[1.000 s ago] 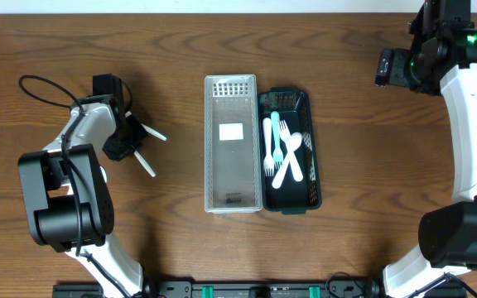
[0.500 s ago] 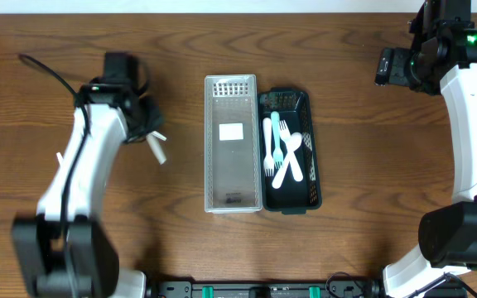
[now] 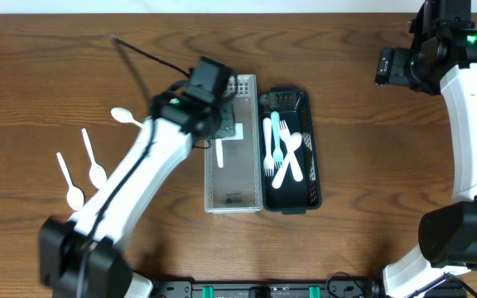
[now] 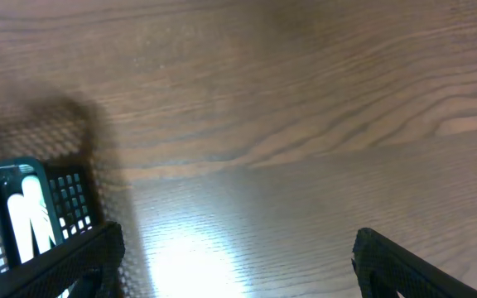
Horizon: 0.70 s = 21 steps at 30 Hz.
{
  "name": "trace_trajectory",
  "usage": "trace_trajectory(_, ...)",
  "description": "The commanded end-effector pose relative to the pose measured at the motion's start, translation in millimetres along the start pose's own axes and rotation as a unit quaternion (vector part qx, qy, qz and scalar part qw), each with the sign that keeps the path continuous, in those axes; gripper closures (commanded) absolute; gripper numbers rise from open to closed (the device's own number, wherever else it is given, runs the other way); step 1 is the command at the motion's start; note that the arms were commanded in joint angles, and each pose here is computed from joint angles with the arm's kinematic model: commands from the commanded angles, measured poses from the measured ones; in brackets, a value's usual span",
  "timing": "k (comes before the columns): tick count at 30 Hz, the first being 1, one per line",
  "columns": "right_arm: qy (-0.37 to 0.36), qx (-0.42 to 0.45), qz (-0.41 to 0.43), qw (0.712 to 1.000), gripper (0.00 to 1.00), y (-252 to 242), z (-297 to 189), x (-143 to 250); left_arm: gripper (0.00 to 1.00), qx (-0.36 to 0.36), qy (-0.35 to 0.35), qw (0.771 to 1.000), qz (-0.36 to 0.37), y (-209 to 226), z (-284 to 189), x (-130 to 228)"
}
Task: Pack container
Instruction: 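Carry the spoon into the clear basket and release it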
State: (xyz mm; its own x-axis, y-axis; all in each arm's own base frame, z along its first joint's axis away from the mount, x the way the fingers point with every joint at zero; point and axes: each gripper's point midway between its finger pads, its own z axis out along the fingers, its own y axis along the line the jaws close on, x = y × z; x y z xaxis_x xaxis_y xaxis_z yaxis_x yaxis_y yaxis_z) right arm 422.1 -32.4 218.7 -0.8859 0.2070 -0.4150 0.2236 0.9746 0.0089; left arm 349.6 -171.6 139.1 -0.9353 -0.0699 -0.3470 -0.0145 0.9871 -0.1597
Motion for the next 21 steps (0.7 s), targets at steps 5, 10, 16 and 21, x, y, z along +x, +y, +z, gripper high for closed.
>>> trace_trajectory(5, 0.007, 0.006, -0.004, 1.0, 0.09, -5, 4, 1, 0.94, -0.026, 0.079, 0.996, 0.016, -7, 60, 32)
trace_trajectory(10, 0.007, 0.006, -0.004, 1.0, 0.08, -5, 4, 1, 0.57, -0.034, 0.091, 0.995, 0.019, -5, 69, 37)
trace_trajectory(16, 0.006, 0.006, -0.004, 1.0, 0.08, -5, 4, 1, 0.38, -0.013, 0.06, 0.995, 0.076, -13, 47, 18)
trace_trajectory(21, 0.006, 0.006, -0.004, 1.0, 0.08, -5, 4, 1, 0.35, -0.061, -0.037, 0.992, 0.108, -3, -23, -33)
